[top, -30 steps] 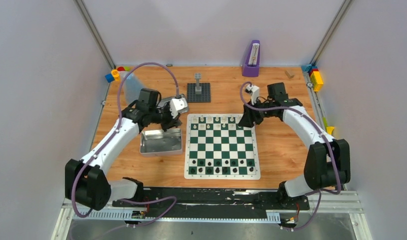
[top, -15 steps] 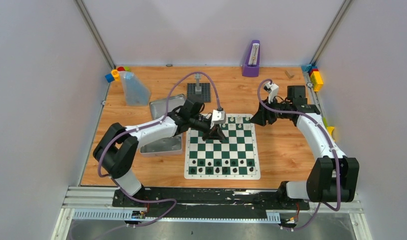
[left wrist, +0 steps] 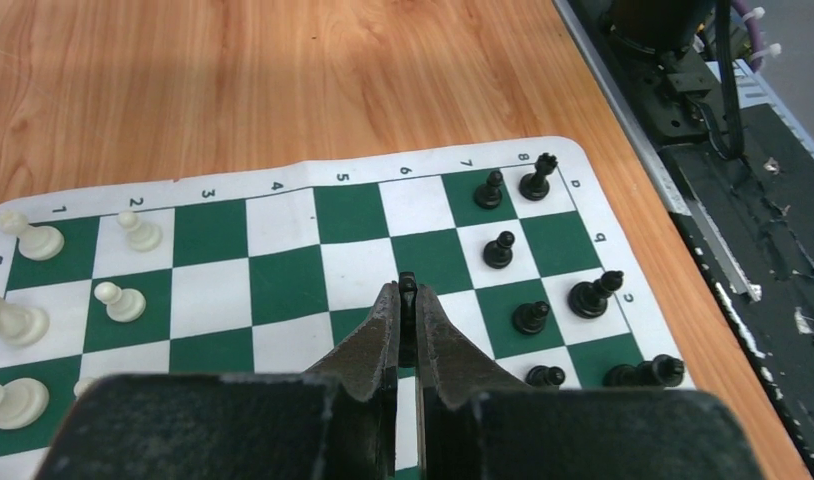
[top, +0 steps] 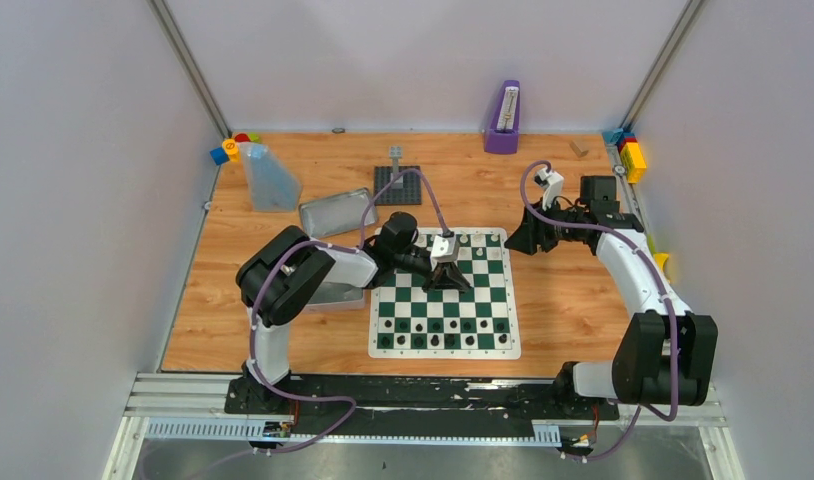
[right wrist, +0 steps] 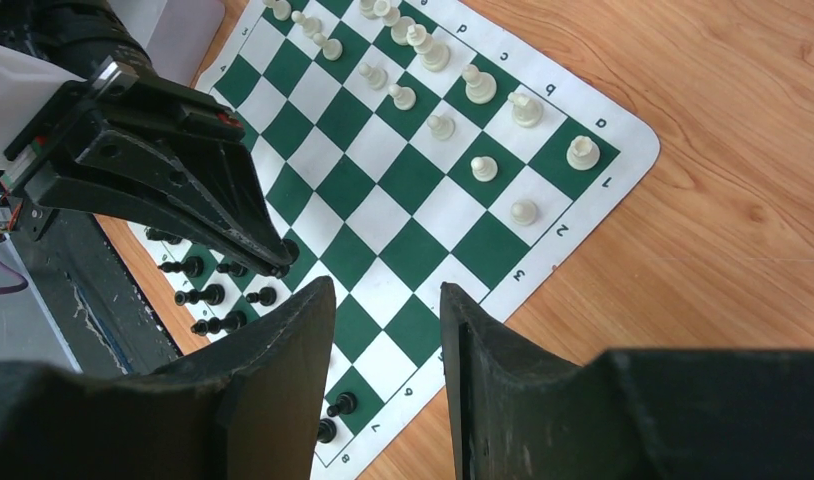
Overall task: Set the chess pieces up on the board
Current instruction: Place the chess piece on the chessboard.
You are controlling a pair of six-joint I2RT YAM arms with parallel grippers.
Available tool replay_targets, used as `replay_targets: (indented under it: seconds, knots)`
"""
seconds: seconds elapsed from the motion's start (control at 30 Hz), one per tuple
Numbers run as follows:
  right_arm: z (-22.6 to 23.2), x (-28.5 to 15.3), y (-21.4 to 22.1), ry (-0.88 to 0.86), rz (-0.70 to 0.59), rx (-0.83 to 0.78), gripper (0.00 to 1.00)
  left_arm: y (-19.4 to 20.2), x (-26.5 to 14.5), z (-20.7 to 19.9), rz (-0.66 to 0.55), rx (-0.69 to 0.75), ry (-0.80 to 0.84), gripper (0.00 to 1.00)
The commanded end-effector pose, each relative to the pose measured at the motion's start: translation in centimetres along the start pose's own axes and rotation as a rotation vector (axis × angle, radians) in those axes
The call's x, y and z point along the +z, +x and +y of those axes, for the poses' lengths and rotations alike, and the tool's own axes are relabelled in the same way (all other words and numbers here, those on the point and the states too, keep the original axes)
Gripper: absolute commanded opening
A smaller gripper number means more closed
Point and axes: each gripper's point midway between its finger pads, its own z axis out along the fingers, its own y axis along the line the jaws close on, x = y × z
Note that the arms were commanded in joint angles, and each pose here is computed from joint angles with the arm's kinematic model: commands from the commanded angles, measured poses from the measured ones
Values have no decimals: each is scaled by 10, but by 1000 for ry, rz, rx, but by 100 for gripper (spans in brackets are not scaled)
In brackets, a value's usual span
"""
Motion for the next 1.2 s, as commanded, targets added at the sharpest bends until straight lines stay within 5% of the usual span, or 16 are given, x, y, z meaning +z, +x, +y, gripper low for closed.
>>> replay_targets:
  seconds: [0.0,1.17]
  knots:
    - [4,-2,-12,-24,-50,-53,44,-12,9,5,-96,102,18,1]
    - [5,1,-6,-46,-39,-30,44,44,17,0,-61,63,37,20]
